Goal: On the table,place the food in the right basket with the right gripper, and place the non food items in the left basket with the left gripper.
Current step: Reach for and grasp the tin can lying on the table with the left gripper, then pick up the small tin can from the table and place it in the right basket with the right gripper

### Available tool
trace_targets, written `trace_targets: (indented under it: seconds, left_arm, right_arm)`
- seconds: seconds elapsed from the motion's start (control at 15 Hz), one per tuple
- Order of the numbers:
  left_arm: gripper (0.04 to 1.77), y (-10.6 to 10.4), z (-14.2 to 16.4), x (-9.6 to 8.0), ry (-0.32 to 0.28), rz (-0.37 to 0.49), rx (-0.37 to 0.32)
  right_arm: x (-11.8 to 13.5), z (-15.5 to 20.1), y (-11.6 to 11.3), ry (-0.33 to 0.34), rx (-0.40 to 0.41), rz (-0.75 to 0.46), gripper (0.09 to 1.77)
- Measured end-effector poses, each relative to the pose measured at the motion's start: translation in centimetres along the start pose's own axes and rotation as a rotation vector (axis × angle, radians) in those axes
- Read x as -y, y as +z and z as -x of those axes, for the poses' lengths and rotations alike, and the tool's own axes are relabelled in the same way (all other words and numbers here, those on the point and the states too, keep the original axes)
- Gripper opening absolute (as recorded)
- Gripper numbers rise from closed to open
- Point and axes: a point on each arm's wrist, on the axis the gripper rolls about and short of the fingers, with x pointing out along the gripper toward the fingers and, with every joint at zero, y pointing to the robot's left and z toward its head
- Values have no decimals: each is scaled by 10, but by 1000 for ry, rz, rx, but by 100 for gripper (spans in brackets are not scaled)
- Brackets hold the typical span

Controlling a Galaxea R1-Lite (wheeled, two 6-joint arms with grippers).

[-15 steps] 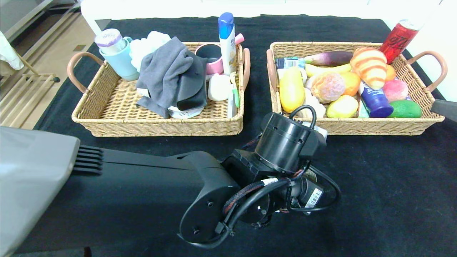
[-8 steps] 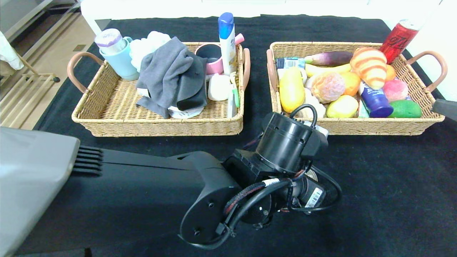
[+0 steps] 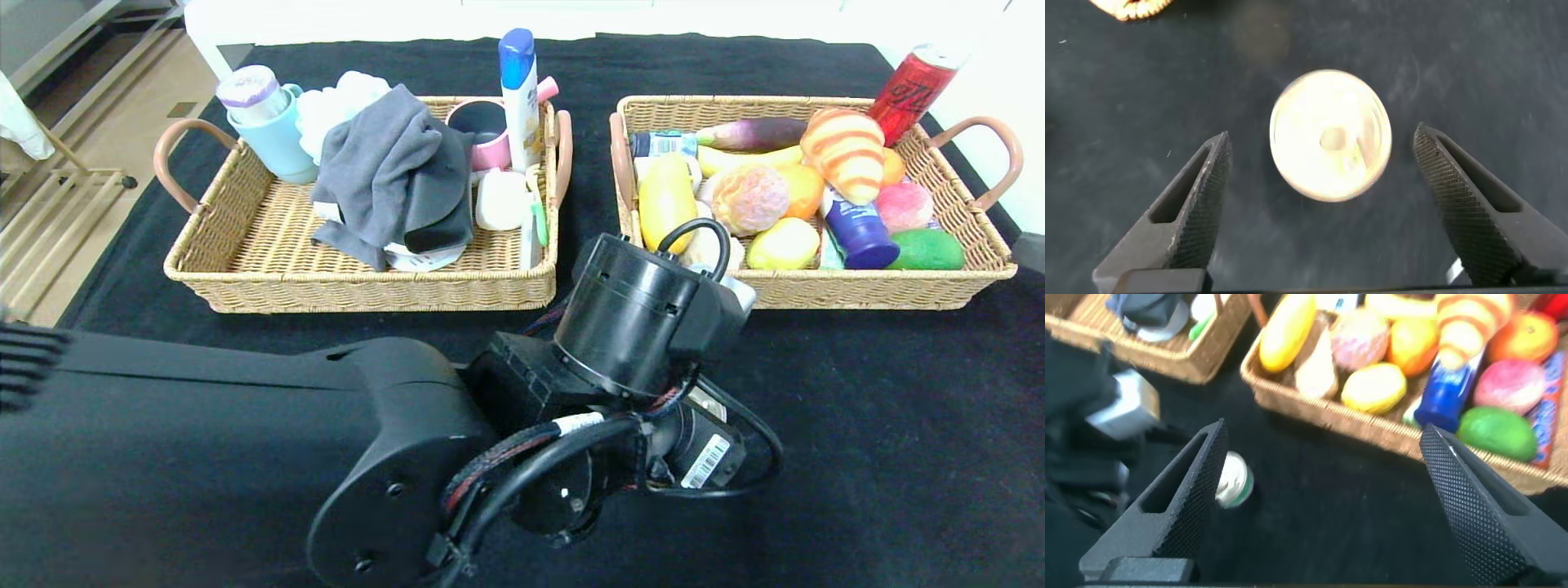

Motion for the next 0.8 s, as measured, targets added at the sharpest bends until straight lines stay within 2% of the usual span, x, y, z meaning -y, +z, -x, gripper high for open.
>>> trace_targets:
  seconds: [0.2, 0.47, 0.8]
  left_arm:
    - [165, -7, 27, -7, -11, -46, 0]
    - [167, -27, 72, -20, -40, -86, -2]
    - [169, -57, 126, -49, 10, -87, 107]
  right_arm:
    - [-2, 0, -1, 19, -15, -1, 171]
    - [-5, -8, -7, 51, -63, -5, 171]
    - [-7, -19, -11, 65, -100, -6, 171]
